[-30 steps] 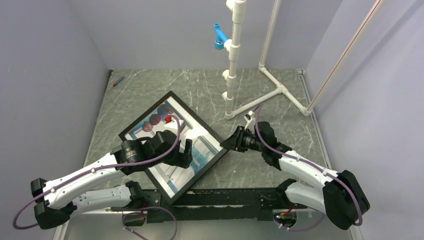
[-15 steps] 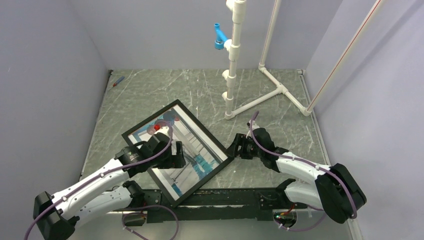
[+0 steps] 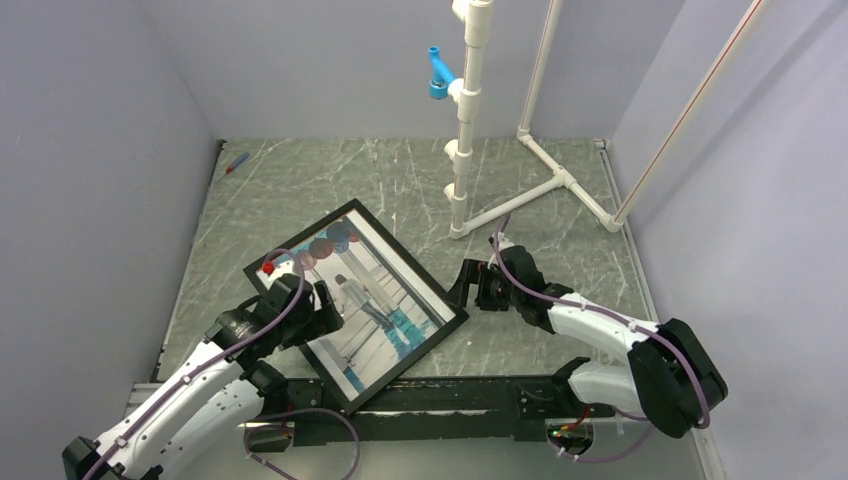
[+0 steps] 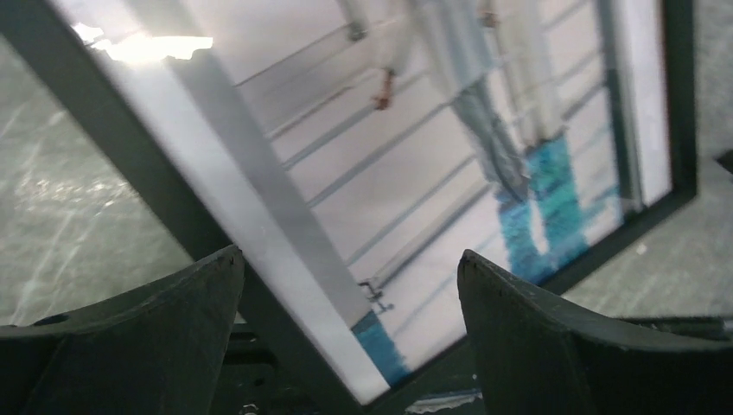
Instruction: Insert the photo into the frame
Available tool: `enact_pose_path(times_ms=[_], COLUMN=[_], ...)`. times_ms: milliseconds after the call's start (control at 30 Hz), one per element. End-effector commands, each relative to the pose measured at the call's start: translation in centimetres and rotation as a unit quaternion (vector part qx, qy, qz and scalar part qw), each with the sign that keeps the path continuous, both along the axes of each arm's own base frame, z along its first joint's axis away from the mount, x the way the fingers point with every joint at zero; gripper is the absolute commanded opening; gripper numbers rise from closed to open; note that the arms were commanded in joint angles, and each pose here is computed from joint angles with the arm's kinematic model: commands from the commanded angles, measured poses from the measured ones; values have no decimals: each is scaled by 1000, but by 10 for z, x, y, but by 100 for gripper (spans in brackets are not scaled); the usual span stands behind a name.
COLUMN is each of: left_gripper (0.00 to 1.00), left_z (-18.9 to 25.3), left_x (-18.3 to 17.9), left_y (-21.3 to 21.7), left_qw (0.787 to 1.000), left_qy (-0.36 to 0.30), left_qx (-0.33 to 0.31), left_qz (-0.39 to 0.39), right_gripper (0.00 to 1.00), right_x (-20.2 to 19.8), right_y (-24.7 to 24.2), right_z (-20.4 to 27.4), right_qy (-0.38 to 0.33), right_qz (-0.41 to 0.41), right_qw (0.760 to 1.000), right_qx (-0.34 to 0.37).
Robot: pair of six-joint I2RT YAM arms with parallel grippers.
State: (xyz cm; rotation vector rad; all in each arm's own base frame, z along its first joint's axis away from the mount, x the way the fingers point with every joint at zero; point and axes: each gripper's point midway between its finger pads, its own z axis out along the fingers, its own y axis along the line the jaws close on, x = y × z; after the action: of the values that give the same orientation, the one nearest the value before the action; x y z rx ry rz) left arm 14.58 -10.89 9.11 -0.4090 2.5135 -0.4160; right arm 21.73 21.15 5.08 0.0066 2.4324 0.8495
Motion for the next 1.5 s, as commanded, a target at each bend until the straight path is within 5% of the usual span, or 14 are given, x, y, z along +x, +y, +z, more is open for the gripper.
enact_pose_path(times_ms=[0,400,1467], left_gripper=[94,91,96], left_z=[-15,-49,-40], left_x=[-2,12,165], left_y=[27,44,-20], left_qw=[995,986,999], left_qy=[26,69,37], left_qx=[22,12,-14], left_qz=[89,150,-31], right_gripper=[98,95,94], right_x=[11,7,-35], right_y=[7,27,65], right_z=[9,-1,2], right_qy=[1,52,90], right_qz=[19,62,123], right_qw=[1000,997,988], right_qx=[-14,-2,33])
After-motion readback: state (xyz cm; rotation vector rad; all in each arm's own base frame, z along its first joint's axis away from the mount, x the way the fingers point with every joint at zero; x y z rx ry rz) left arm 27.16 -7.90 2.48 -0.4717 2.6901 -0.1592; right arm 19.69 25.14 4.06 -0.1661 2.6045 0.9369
